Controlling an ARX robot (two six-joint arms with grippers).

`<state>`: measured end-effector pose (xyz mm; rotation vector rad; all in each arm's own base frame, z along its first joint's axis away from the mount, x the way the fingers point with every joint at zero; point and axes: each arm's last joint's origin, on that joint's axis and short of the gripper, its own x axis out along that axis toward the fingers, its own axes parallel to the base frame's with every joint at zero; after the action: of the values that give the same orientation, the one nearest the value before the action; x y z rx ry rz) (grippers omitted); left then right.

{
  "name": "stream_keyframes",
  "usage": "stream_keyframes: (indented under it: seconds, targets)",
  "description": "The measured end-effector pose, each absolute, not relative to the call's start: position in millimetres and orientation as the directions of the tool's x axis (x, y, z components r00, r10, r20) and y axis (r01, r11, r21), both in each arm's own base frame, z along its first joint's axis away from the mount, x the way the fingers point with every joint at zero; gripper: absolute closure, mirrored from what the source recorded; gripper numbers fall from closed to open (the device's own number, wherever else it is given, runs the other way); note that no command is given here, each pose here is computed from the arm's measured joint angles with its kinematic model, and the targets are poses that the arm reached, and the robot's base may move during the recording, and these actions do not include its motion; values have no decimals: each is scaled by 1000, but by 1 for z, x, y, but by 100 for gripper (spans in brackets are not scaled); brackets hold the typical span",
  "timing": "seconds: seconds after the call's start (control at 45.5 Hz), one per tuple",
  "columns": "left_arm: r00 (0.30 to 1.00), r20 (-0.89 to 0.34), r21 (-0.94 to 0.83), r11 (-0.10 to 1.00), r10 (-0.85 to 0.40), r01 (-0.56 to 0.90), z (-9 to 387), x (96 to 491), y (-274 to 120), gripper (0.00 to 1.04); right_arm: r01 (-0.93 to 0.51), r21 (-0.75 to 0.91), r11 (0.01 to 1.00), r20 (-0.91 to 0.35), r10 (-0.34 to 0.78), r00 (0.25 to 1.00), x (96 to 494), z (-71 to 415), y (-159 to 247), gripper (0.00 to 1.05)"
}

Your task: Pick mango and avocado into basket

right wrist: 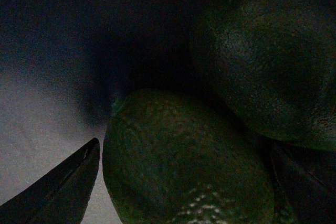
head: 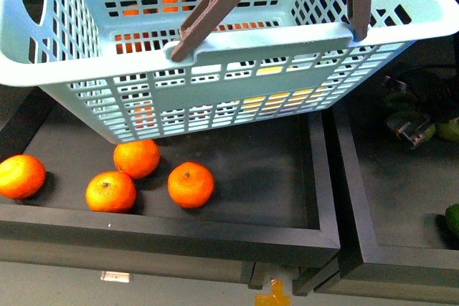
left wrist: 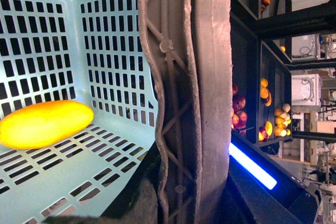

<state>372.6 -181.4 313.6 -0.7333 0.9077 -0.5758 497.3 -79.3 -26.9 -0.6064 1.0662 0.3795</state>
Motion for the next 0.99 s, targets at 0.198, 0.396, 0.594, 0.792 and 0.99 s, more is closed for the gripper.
stream_keyframes:
  seconds: [0.198, 0.396, 0.594, 0.792, 0.99]
  targets:
    - [500, -490, -769, 624, -714, 138, 314, 373, -181, 85, -557, -268, 786, -903, -4, 429, 499, -30, -76, 11]
    - [500, -490, -770, 624, -715, 138, 314, 373, -181, 85, -556, -269, 786, -908, -15, 418, 498, -33, -75, 33]
    - [499, -489, -770, 623, -715, 138, 314, 373, -181, 85, -529, -266, 806, -900, -12, 435, 497, -34, -77, 33]
    - [500, -490, -769, 624, -714, 138, 314, 373, -181, 85, -458, -246, 854, -855, 32, 518, 487, -20, -85, 33]
    - [500, -490, -770, 624, -715, 138, 314, 373, -181, 85, -360, -273, 892, -721, 58, 690, 456, 48, -100, 33]
